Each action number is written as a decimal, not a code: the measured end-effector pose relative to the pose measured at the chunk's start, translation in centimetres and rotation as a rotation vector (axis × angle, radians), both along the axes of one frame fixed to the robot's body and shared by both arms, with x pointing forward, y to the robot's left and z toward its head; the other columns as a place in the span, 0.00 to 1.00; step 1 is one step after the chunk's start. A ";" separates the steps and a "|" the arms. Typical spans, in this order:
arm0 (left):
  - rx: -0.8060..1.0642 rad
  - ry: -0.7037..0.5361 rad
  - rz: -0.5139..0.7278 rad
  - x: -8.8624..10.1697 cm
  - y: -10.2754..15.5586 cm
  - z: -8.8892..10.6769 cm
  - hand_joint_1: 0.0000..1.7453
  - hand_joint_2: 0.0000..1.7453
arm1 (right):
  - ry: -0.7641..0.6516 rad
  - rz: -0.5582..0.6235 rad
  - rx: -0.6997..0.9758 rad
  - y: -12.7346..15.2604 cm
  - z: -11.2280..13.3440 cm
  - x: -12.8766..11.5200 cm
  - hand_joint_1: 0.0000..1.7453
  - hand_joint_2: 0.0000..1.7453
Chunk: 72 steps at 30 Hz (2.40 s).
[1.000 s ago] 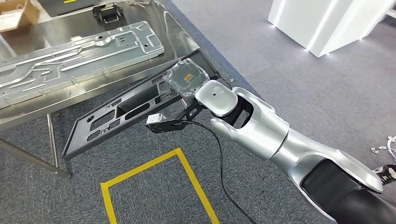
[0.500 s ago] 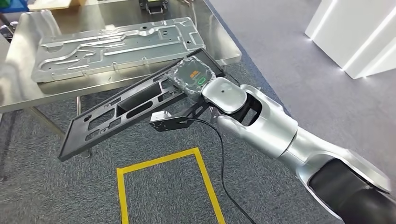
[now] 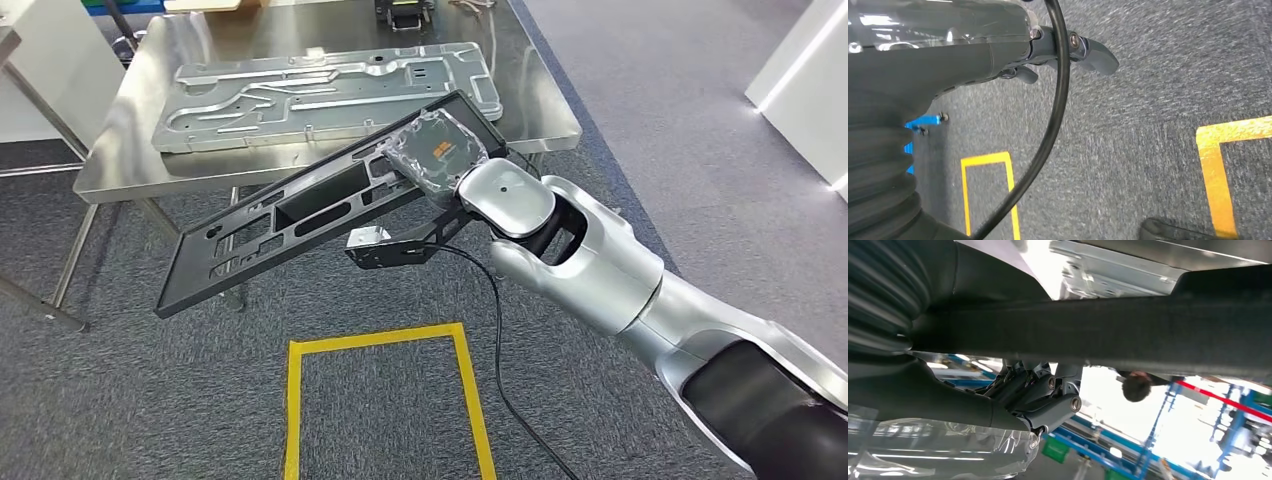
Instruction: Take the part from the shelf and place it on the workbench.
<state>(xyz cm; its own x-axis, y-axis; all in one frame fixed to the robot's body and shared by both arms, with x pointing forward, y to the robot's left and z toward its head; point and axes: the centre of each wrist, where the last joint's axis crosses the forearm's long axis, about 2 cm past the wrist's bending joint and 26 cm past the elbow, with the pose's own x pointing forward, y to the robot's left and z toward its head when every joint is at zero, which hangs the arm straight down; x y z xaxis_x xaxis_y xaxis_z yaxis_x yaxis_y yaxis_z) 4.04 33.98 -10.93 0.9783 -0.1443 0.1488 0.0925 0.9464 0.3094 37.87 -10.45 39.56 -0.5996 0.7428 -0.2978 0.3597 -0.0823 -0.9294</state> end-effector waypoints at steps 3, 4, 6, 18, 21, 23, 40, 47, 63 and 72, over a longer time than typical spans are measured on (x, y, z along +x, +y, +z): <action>0.000 0.006 0.002 -0.1 0.1 0.0 0.00 1.00 | 0.008 0.003 0.007 -0.1 -0.4 0.0 1.00 1.00; 0.001 0.008 0.003 -0.1 0.1 0.0 0.00 1.00 | 0.009 0.004 0.008 -0.1 -0.4 0.0 1.00 1.00; 0.002 0.012 0.005 -0.1 0.2 0.0 0.00 1.00 | 0.008 0.006 0.012 -0.2 -0.4 0.0 1.00 1.00; 0.004 0.012 0.004 0.3 0.2 0.0 0.00 1.00 | 0.011 -0.005 0.021 -0.8 -1.4 0.4 1.00 1.00; 0.003 0.010 0.001 0.3 0.1 0.0 0.00 1.00 | 0.008 -0.008 0.023 -0.9 -1.3 0.5 1.00 1.00; 0.005 0.009 -0.002 0.3 0.1 0.0 0.00 1.00 | 0.005 -0.008 0.027 -0.9 -1.3 0.5 1.00 1.00; -0.006 0.012 -0.008 0.3 0.2 0.0 0.00 1.00 | -0.016 -0.030 0.049 -1.4 -2.0 0.7 1.00 1.00; -0.012 0.013 -0.008 0.3 0.1 0.0 0.00 1.00 | -0.008 -0.049 0.056 -2.1 -2.5 0.9 1.00 1.00; -0.012 0.017 -0.007 0.1 0.1 0.0 0.00 1.00 | 0.001 -0.059 0.065 -2.7 -2.9 1.0 1.00 1.00; -0.007 0.017 -0.006 0.2 0.3 0.0 0.00 1.00 | -0.005 -0.059 0.070 -2.8 -2.8 1.0 1.00 1.00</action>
